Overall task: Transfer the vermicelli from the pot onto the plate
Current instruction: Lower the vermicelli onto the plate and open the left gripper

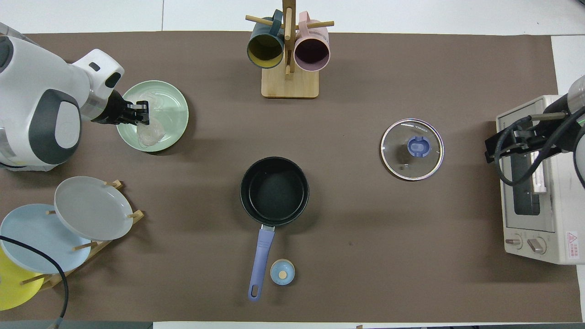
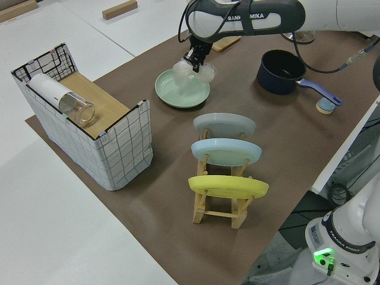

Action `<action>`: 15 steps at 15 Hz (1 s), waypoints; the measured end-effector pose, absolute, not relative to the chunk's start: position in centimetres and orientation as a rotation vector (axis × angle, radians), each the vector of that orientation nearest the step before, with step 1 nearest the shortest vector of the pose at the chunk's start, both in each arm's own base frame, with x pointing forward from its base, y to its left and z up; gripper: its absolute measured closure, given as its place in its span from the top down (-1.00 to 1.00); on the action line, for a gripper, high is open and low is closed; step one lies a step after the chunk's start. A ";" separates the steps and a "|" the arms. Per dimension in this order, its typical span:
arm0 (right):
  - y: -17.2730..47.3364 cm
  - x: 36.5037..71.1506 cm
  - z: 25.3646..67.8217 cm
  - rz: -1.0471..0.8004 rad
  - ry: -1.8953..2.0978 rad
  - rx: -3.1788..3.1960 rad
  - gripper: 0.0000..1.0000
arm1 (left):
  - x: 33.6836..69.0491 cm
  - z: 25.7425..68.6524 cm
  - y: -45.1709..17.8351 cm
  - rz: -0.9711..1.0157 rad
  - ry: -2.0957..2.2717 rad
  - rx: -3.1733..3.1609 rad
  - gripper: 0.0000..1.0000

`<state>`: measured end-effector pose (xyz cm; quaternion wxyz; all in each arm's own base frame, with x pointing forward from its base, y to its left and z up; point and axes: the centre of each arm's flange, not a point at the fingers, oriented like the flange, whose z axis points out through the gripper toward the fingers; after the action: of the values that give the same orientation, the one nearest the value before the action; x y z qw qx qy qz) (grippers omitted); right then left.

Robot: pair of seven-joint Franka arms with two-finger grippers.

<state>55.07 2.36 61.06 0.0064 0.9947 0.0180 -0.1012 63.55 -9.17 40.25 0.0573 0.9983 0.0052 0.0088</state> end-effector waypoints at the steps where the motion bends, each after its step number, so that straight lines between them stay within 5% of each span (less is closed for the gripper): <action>1: 2.3 55.0 61.0 -0.319 0.053 3.112 1.00 | 63.7 39.4 -9.2 0.025 0.005 3.027 -0.59; 15: -0.8 55.6 61.4 -0.217 -0.038 3.123 1.00 | 65.5 34.1 -6.6 0.087 -0.217 3.041 -0.59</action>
<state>55.63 -0.84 61.43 0.0054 0.9975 -0.0120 -0.0692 65.50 -6.60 34.15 0.0460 0.9960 -0.0710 0.0283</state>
